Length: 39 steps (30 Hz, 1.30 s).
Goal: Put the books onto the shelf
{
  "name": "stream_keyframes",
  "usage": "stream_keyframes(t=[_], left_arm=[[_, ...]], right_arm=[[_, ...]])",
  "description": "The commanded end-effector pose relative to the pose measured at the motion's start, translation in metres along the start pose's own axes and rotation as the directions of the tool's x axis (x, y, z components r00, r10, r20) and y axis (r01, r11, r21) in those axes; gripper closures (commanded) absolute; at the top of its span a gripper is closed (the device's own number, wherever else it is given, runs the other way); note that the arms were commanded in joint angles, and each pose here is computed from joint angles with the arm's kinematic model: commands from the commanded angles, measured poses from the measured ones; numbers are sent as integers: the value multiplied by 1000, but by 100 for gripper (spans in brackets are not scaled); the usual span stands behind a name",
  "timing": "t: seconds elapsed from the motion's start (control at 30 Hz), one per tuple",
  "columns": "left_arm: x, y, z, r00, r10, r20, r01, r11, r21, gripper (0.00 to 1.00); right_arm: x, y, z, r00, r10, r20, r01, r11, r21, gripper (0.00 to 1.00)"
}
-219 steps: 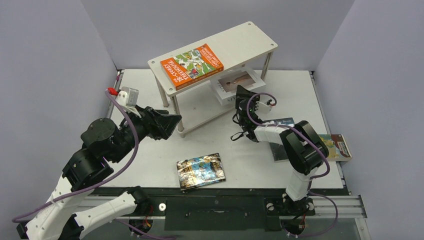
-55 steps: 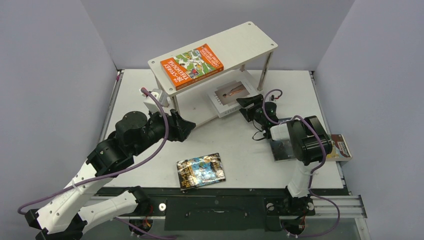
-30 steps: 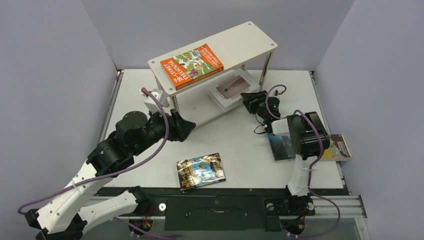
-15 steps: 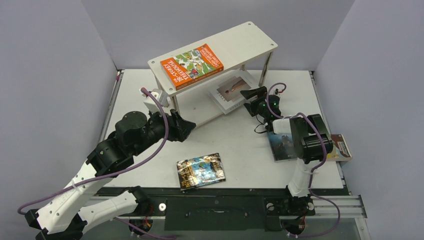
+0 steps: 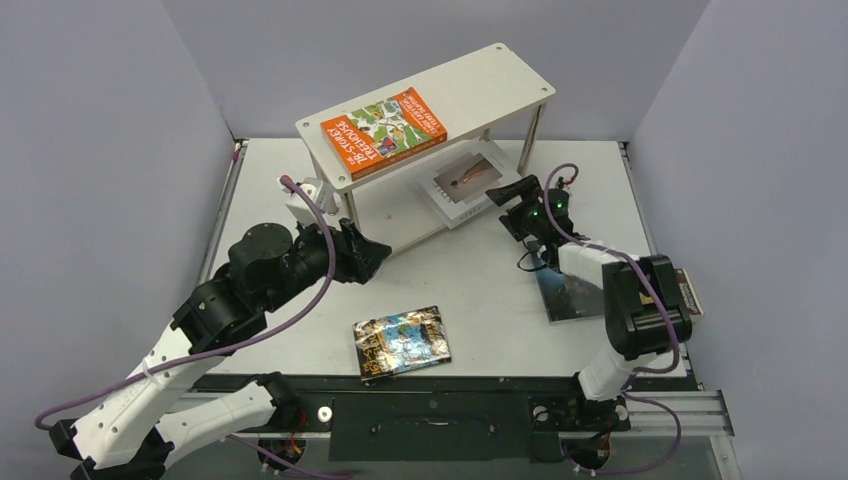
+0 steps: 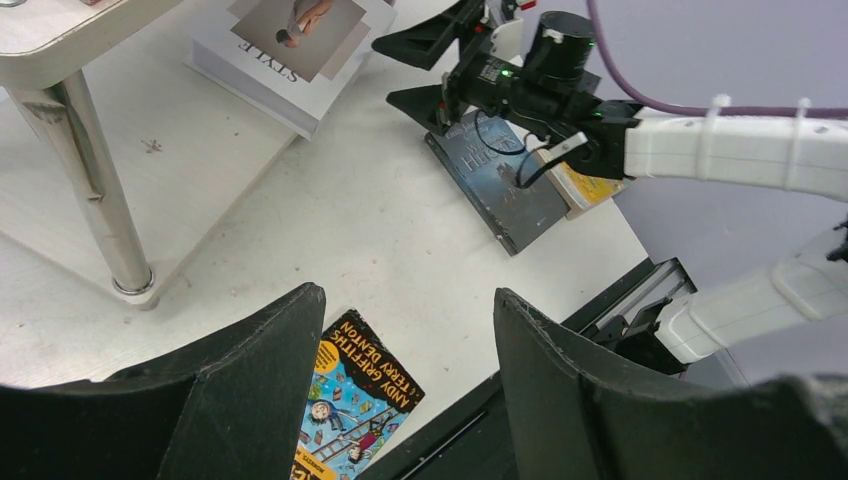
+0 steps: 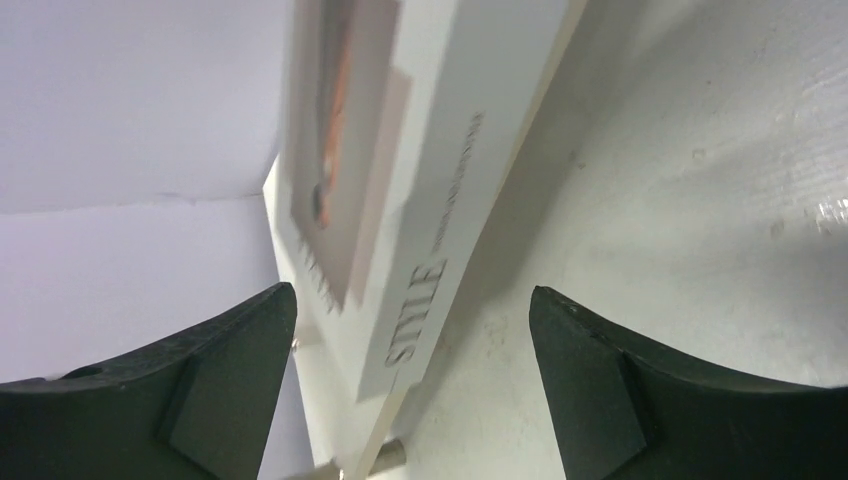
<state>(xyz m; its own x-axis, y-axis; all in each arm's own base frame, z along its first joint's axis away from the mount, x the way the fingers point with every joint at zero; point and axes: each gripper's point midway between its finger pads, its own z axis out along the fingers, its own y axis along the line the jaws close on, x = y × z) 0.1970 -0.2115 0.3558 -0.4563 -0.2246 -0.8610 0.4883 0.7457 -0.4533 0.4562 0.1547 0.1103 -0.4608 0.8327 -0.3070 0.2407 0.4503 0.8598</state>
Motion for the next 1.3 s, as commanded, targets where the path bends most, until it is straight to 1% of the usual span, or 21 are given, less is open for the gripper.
stream_keyframes(t=[0.0,0.03,0.07,0.1,0.13,0.17,0.23,0.27,0.3,0.37,0.4,0.43,0.47,0.5,0.63,0.7,0.77,0.87,1.0,1.13,1.27], left_arm=[[-28,-12,-13,996,-13,90,9,999,44,40],[-28,-12,-14,996,-12,90,8,999,43,40],[-29,-12,-14,996,-12,90,8,999,43,40],[-28,-12,-14,996,-11,89,7,999,43,40],[-28,-11,-14,996,-11,91,7,999,41,40],[-28,-11,-14,996,-10,92,6,999,39,39],[-28,-9,-13,996,-7,94,4,1000,30,39],[-28,-9,-13,996,-7,93,4,1000,29,39],[-28,-9,-13,996,-4,93,2,1000,28,39],[-28,-9,-13,996,-4,91,1,1000,28,39],[-29,-10,-13,996,-4,94,1,1000,31,39],[-29,-10,-13,996,-3,93,0,1000,32,39],[-30,-10,-13,996,-3,94,0,1000,31,39],[-30,-9,-13,996,-3,93,1,1000,28,39],[-29,-8,-14,996,-5,93,3,1000,22,39],[-28,-7,-15,996,-8,93,6,1000,20,39],[-28,-6,-16,996,-9,93,8,1000,17,39],[-28,-6,-17,995,-11,97,10,1000,14,39],[-29,-5,-18,995,-15,100,14,1000,14,39],[-28,-4,-19,995,-17,102,16,1000,10,39],[-29,-5,-19,994,-18,105,17,1000,14,39]], right_arm=[[-30,37,-50,982,-154,112,163,984,-69,18],[-39,39,-64,975,-174,137,182,982,-44,18],[-40,27,-71,967,-216,132,217,976,8,18],[-54,33,-85,957,-228,181,230,973,13,18],[-57,23,-92,952,-243,185,238,970,45,20],[-72,27,-106,942,-237,236,235,971,38,22],[-82,14,-118,939,-219,265,211,976,61,31],[-82,8,-120,940,-216,264,205,976,71,41],[-84,6,-123,937,-220,272,207,975,76,46],[-75,4,-121,943,-225,247,213,974,74,61],[-70,6,-118,945,-228,236,218,974,67,65],[-57,8,-113,949,-238,206,231,971,59,72],[-51,12,-109,948,-248,199,242,969,54,75],[-30,15,-102,951,-267,155,264,964,45,83],[16,26,-75,962,-263,67,264,964,-7,98],[33,33,-64,966,-256,41,257,966,-36,100],[47,40,-52,964,-265,18,265,963,-54,100],[79,42,-34,957,-281,-64,277,958,-70,100],[104,51,-21,947,-301,-114,291,952,-98,100],[121,60,-14,935,-327,-141,312,943,-118,100],[126,68,-5,918,-374,-131,364,927,-97,100]])
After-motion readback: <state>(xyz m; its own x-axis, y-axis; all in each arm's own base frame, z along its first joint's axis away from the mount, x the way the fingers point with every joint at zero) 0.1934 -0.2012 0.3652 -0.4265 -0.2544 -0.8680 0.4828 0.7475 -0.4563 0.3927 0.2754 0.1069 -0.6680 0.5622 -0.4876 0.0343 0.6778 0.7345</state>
